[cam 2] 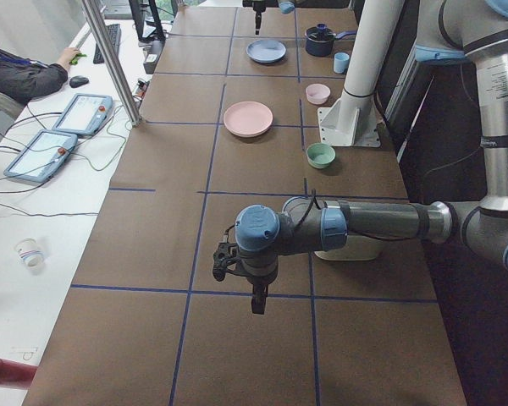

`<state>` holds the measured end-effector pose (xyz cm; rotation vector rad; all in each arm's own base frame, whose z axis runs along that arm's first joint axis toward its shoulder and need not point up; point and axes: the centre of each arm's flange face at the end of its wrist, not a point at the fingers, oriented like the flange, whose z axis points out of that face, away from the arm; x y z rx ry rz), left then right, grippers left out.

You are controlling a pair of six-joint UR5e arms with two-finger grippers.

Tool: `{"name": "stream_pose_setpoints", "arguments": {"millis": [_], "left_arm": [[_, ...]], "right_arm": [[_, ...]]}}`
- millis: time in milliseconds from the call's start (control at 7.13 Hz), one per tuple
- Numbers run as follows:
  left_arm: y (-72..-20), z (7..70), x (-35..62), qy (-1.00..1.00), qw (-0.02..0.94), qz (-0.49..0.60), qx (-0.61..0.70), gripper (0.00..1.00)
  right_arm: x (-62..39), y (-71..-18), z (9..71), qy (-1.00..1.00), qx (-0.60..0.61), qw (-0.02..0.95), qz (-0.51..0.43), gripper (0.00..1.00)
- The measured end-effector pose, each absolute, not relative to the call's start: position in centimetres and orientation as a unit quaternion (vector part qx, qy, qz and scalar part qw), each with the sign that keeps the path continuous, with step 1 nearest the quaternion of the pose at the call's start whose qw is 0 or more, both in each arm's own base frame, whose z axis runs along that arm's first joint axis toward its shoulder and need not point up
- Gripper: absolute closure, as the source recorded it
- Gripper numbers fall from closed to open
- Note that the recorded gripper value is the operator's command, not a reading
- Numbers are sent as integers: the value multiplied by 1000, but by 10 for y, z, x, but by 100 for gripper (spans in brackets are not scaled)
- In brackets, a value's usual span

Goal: Stack three plates with pink and blue
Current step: 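Reach the right gripper to the rim of the light blue plate, then grasp the light blue plate and carry it onto the pink plate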

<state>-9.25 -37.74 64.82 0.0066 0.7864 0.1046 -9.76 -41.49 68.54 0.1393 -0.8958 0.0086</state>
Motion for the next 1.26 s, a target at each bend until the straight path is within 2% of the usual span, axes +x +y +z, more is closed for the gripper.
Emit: {"name": "stream_pose_setpoints", "arguments": {"millis": [140, 280, 421, 561, 701, 1262], "left_arm": [[-377, 648, -92, 383, 922, 51, 4, 0], [-377, 649, -92, 383, 922, 51, 4, 0], [-376, 649, -92, 383, 922, 51, 4, 0], [-376, 649, -92, 383, 922, 51, 4, 0], [-376, 649, -92, 383, 922, 52, 4, 0], [-376, 645, -92, 383, 922, 54, 8, 0]], "right_arm": [[-108, -405, 698, -439, 70, 896, -1, 47], [-112, -396, 705, -442, 67, 895, -5, 59], [-113, -392, 708, -443, 64, 894, -6, 88], [-114, -391, 709, -444, 63, 894, -8, 97], [-116, -390, 709, -444, 62, 894, -9, 100], [-123, -392, 686, -468, 60, 881, -20, 100]]}}
